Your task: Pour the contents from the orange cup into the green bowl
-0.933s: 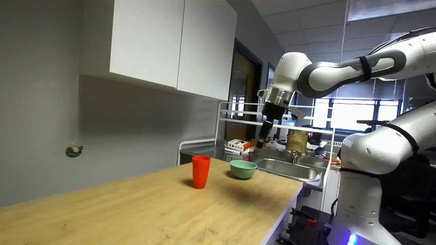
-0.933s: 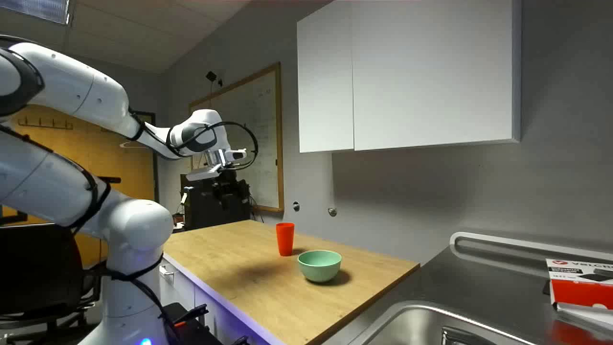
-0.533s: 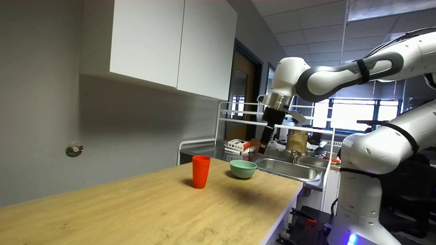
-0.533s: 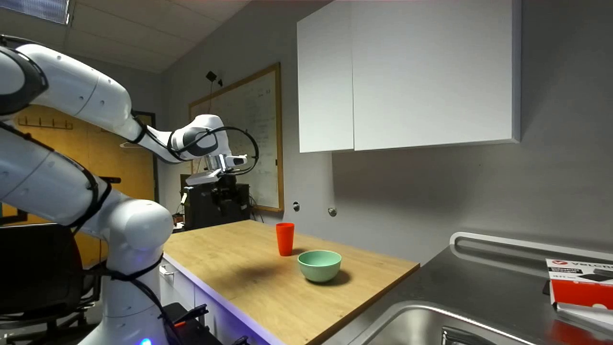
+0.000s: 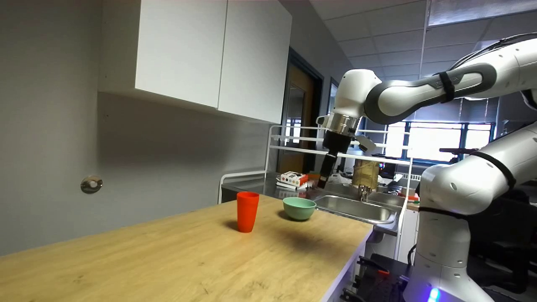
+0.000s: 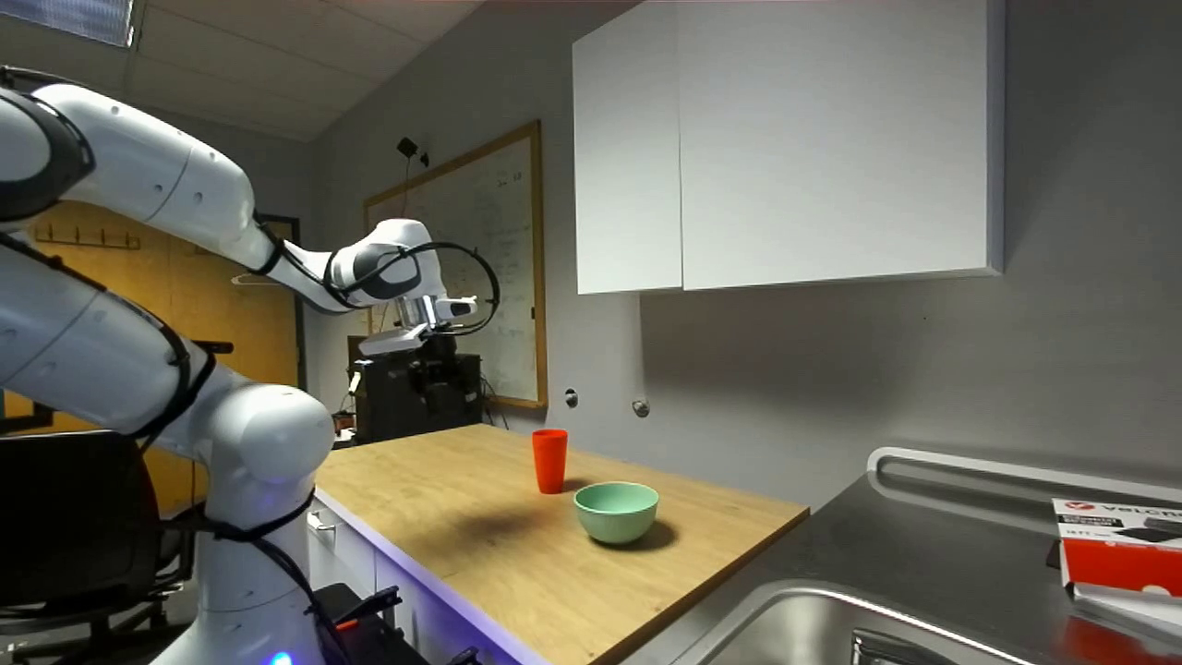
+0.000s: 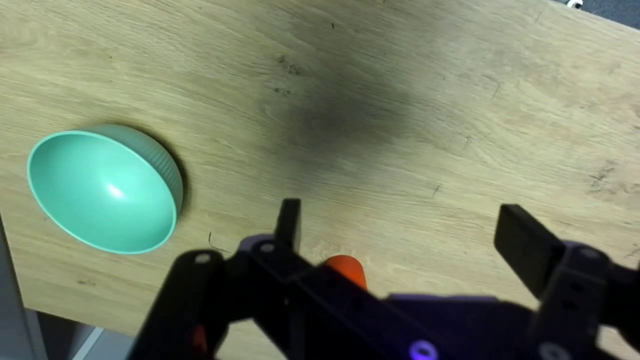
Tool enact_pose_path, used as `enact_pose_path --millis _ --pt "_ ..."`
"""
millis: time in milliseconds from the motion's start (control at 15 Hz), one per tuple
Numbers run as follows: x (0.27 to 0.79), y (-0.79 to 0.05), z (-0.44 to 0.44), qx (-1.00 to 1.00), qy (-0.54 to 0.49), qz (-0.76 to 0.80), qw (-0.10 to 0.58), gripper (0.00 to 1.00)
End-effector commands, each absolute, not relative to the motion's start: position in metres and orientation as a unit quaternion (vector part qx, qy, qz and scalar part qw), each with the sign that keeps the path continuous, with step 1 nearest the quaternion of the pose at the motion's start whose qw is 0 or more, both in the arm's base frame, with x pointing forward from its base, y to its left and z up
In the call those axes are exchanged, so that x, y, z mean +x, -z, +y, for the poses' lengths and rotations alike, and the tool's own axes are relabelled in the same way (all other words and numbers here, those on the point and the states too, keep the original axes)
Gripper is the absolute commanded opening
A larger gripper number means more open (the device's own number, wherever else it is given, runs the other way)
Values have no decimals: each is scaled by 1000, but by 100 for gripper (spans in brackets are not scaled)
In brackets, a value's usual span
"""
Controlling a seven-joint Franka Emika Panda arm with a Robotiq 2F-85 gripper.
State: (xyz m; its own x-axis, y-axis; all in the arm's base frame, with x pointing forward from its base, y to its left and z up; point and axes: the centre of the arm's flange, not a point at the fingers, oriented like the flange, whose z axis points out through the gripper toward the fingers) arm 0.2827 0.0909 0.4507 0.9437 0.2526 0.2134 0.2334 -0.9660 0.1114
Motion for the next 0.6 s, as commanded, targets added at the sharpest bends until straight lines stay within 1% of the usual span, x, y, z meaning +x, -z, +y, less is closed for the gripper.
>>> enact_pose_path --millis 0,533 --pt "296 -453 96 985 -112 127 42 100" --pt "359 -464 138 977 -138 159 40 100"
